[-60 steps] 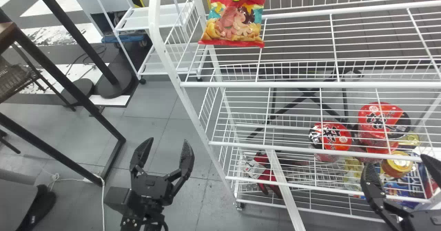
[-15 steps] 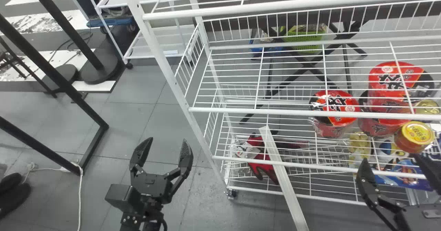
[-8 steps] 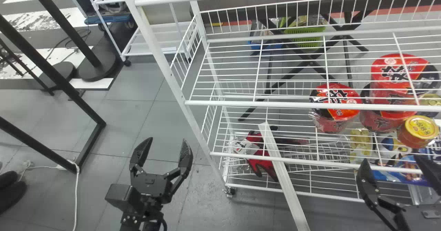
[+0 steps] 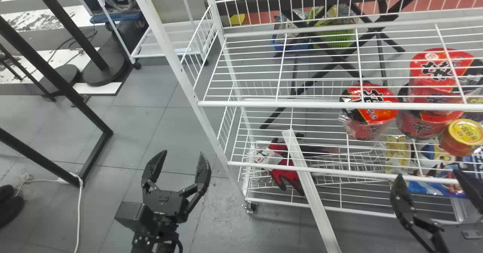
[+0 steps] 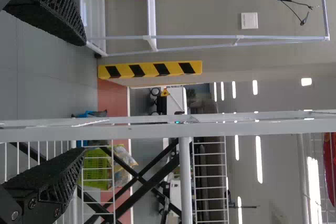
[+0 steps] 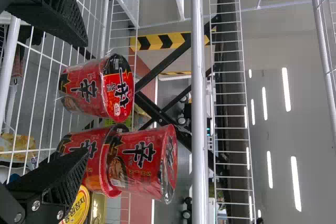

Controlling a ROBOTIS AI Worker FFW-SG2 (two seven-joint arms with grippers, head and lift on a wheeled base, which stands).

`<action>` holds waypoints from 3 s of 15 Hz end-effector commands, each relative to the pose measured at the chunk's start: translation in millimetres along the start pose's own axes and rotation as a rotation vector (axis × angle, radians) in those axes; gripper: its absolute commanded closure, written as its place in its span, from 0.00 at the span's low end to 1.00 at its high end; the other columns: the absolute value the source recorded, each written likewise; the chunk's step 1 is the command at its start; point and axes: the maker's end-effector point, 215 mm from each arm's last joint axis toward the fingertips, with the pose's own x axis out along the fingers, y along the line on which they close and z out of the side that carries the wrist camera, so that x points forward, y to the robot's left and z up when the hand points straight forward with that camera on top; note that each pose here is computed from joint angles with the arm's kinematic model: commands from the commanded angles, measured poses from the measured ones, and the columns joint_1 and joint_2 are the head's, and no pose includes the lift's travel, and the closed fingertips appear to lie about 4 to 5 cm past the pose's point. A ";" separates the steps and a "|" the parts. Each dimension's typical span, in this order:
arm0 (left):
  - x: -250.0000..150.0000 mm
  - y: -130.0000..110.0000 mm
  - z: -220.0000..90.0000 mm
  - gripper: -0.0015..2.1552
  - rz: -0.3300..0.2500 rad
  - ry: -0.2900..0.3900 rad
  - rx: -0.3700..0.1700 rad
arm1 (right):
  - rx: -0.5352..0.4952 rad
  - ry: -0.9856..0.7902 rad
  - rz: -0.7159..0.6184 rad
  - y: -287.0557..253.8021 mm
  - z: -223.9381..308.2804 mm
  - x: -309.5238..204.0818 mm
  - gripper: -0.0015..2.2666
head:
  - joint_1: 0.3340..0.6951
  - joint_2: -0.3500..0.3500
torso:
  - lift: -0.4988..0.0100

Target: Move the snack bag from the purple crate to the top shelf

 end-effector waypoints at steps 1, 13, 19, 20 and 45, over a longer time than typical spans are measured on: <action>0.0 0.4 1.6 0.05 0.001 -0.005 0.001 | 0.001 0.000 0.001 0.7 -0.1 -0.4 0.04 | 1.00 0.89 | 0.12; 0.1 1.0 3.7 0.05 0.001 -0.012 0.002 | -0.004 -0.047 0.035 6.8 10.8 -4.1 0.03 | 1.00 0.90 | 0.09; 0.9 2.2 -0.7 0.05 0.001 -0.005 -0.001 | 0.013 0.010 -0.024 -15.8 26.2 -25.2 0.03 | 1.00 0.88 | 0.09; 0.3 1.9 -2.1 0.05 -0.001 -0.002 -0.002 | 0.006 0.003 -0.031 -20.2 33.5 -31.1 0.03 | 1.00 0.87 | 0.09; 0.5 -4.2 -4.4 0.05 -0.030 -0.041 -0.009 | 0.705 0.512 -0.606 -365.0 6.1 -304.3 0.04 | 1.00 0.00 | 0.09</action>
